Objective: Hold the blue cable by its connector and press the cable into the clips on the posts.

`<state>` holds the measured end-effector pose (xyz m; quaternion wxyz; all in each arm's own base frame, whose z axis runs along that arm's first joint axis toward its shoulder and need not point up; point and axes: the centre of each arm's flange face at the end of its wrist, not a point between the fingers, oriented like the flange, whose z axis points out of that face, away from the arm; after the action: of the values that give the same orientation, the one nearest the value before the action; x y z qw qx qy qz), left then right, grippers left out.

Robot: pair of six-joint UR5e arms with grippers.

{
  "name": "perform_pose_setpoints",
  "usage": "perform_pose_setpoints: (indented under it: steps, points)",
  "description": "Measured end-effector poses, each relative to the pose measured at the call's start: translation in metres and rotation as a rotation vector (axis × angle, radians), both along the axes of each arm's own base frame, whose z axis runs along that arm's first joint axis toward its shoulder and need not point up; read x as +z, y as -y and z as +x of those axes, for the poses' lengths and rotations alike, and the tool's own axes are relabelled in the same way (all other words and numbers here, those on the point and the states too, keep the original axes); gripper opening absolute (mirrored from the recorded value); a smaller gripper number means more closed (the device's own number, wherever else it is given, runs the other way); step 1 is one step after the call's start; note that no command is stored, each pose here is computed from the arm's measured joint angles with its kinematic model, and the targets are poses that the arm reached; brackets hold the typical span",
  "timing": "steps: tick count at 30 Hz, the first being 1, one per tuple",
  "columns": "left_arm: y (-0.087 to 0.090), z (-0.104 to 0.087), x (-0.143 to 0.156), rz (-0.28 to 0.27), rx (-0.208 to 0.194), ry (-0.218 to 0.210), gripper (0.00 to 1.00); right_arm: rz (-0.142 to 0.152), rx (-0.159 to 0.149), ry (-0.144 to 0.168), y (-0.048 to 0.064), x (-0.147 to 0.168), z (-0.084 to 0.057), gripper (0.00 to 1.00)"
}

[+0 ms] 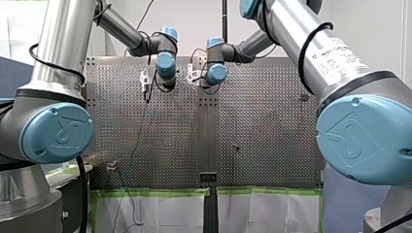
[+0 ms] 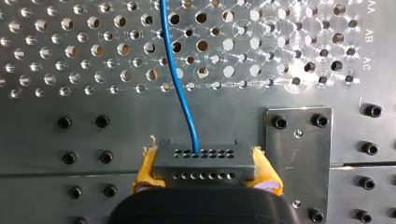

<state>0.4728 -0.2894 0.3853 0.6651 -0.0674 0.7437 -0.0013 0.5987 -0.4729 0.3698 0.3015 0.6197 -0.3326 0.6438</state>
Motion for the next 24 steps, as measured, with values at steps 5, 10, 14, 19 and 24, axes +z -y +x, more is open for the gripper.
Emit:
perform_pose_setpoints:
  steps: [5,10,14,19,24]
  points:
    - [0.005,0.008,0.007,-0.023,0.006,0.036,1.00,0.002,0.004,0.005,0.003,0.000,-0.002,0.00]
    - [0.008,0.019,0.012,-0.026,0.025,0.052,1.00,0.003,0.001,0.006,0.006,0.000,-0.004,0.00]
    - [0.012,0.026,0.012,-0.025,0.025,0.057,1.00,0.002,0.002,0.007,0.008,0.000,-0.005,0.00]
    - [0.014,0.034,0.009,-0.023,0.027,0.058,1.00,0.002,0.002,0.007,0.012,0.000,-0.008,0.00]
    - [0.012,0.036,0.009,-0.025,0.034,0.061,1.00,0.002,0.003,0.007,0.013,0.000,-0.009,0.00]
